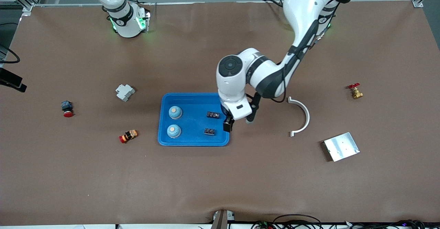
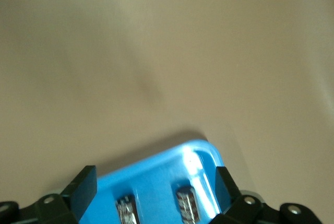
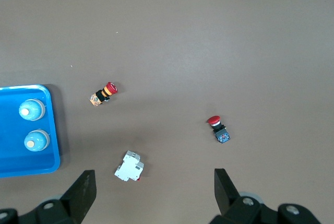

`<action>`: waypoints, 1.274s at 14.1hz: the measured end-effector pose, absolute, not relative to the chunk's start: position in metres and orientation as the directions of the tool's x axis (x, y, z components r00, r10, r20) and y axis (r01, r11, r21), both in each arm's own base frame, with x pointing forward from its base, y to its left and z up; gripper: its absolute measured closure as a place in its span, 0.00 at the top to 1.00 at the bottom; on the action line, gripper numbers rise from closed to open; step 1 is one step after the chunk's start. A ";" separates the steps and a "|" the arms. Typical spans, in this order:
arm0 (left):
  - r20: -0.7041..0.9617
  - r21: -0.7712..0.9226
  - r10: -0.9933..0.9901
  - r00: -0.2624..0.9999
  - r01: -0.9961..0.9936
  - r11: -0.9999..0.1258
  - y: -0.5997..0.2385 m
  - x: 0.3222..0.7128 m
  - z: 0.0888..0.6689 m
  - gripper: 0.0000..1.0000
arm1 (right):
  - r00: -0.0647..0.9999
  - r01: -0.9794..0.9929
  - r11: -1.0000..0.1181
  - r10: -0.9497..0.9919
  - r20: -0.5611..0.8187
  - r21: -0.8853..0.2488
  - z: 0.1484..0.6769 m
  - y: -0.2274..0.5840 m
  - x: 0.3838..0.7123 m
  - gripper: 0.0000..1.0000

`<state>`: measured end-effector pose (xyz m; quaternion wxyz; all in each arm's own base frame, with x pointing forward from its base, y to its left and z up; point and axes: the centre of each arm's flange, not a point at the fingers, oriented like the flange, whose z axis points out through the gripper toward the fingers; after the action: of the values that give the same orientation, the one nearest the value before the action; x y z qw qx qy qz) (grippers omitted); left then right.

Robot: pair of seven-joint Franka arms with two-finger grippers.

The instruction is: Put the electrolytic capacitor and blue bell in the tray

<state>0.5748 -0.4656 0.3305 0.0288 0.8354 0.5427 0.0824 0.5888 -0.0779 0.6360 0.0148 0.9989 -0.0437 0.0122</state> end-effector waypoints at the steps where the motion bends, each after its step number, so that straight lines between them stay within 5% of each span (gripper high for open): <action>1: 0.113 0.129 0.890 0.442 0.881 -0.454 -0.449 0.579 0.339 1.00 | 0.996 -0.087 -0.996 -0.087 0.026 0.029 0.636 -0.078 0.589 1.00; 10: 0.050 0.001 0.339 0.940 0.339 -0.941 -0.274 0.624 0.392 1.00 | 0.996 -0.086 -0.996 -0.085 0.026 0.028 0.636 -0.077 0.589 1.00; 18: 0.027 0.010 -0.025 0.999 -0.026 -1.000 -0.123 0.659 0.417 1.00 | 0.996 -0.085 -0.996 -0.085 0.026 0.027 0.636 -0.076 0.589 1.00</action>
<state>0.6586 -0.1228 0.4170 0.0050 0.9998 -0.0128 0.0135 0.5892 -0.0763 0.6359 0.0142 0.9989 -0.0426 0.0126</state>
